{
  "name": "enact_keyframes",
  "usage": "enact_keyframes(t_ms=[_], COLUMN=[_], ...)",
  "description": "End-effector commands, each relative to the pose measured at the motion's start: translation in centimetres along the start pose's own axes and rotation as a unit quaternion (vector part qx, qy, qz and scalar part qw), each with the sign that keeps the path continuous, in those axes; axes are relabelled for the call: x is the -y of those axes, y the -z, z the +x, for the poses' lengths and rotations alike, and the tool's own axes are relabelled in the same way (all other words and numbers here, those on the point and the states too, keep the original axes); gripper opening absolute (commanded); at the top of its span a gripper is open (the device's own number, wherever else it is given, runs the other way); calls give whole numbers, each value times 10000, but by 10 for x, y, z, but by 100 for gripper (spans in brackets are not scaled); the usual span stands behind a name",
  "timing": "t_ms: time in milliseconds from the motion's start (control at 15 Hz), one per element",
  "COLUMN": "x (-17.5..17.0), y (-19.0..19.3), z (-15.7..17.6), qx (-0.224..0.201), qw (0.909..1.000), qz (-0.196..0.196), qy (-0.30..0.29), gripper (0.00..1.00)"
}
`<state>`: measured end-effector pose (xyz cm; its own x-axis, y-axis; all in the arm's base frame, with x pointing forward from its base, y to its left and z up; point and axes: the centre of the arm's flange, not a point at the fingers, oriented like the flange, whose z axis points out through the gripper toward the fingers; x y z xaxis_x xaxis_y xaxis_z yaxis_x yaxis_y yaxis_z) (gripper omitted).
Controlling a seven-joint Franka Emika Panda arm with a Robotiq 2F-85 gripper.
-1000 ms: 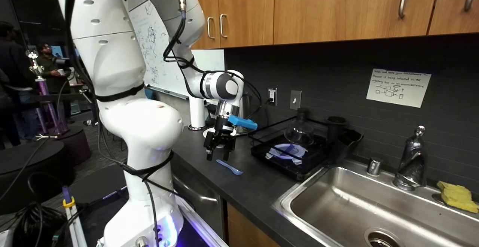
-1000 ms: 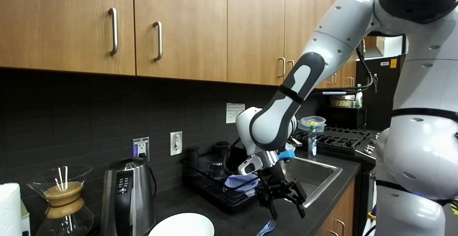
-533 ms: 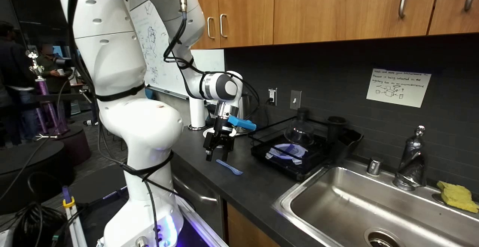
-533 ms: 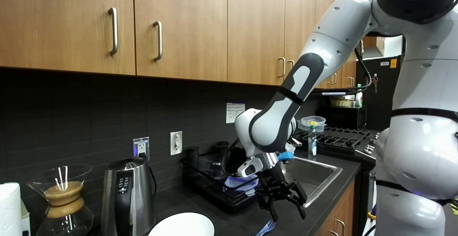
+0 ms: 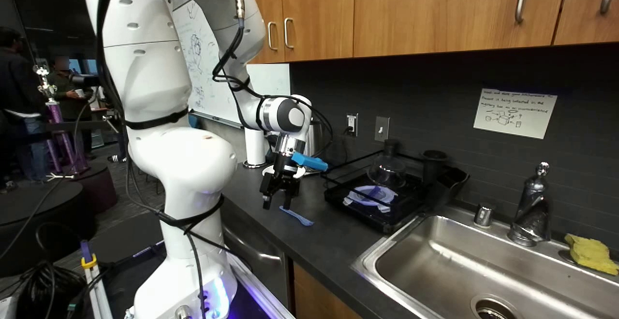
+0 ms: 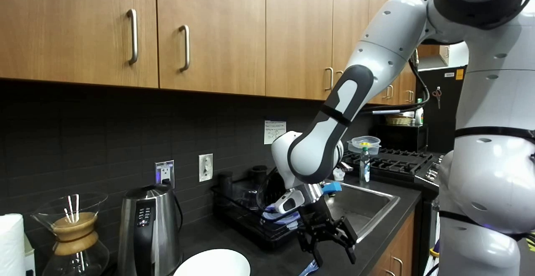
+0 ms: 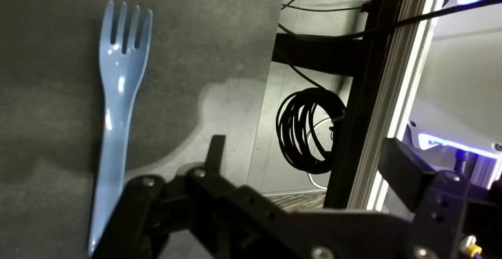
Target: Put the fork in the bowl
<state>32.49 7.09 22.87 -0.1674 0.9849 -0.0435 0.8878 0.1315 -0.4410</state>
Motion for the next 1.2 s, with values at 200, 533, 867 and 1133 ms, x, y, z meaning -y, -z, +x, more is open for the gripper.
enact_keyframes(t_ms=[200,533,867,1133], x=[-20,-18,-26,-30], y=[-7,-8,-3,-9], z=[15,0,-1,0], qx=[-34,-157,-204,-191], qw=[9986,9920,9926,9937], qz=[-396,-985,-931,-901], qy=[-335,-780,-753,-634], gripper=[100,100,100,100])
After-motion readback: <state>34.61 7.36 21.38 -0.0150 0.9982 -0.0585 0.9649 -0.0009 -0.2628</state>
